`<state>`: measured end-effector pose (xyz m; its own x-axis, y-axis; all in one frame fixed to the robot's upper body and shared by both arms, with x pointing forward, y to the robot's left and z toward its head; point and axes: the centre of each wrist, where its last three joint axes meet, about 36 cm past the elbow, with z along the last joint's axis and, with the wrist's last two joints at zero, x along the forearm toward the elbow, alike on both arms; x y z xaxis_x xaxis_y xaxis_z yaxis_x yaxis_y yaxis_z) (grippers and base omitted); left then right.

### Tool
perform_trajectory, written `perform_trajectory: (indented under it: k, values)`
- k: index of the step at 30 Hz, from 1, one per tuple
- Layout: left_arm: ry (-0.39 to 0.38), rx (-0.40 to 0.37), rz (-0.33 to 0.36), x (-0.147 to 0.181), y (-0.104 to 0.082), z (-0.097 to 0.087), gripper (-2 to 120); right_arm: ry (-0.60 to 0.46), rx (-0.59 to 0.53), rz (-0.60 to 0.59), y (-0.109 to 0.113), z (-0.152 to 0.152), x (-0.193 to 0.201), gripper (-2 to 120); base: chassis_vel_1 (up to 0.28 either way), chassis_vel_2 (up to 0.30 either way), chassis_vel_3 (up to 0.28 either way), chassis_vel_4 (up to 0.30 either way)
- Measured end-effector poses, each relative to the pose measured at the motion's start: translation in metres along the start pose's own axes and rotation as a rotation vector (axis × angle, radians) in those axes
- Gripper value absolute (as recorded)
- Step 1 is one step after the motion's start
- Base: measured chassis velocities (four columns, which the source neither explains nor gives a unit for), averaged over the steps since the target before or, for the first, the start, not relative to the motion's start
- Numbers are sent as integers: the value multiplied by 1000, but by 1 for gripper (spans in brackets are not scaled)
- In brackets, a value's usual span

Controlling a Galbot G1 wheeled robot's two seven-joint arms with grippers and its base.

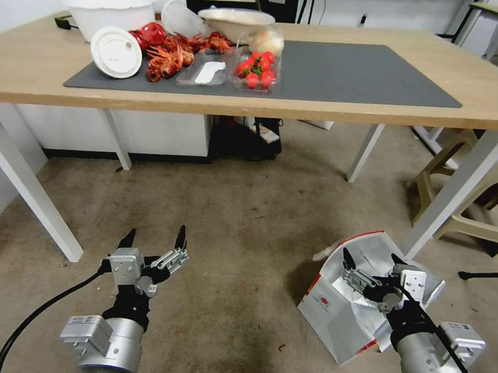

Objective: Pick up the food delivery bag from the floor and place it on the table.

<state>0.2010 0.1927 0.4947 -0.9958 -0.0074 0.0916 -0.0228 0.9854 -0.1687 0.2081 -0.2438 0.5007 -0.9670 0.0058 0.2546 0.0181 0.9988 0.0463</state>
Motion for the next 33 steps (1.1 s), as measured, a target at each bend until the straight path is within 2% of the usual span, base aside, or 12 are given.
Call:
perform_trajectory:
  k: [26, 33]
  values:
    - [-3, 2, -1, 2, 1, 1, 100, -4, -2, 5, 0, 0, 0, 100, 0, 0, 0, 0]
    - [-76, -17, 14, 0, 2, 7, 100, -62, 16, 42, -8, -2, 0, 100, 0, 0, 0, 0]
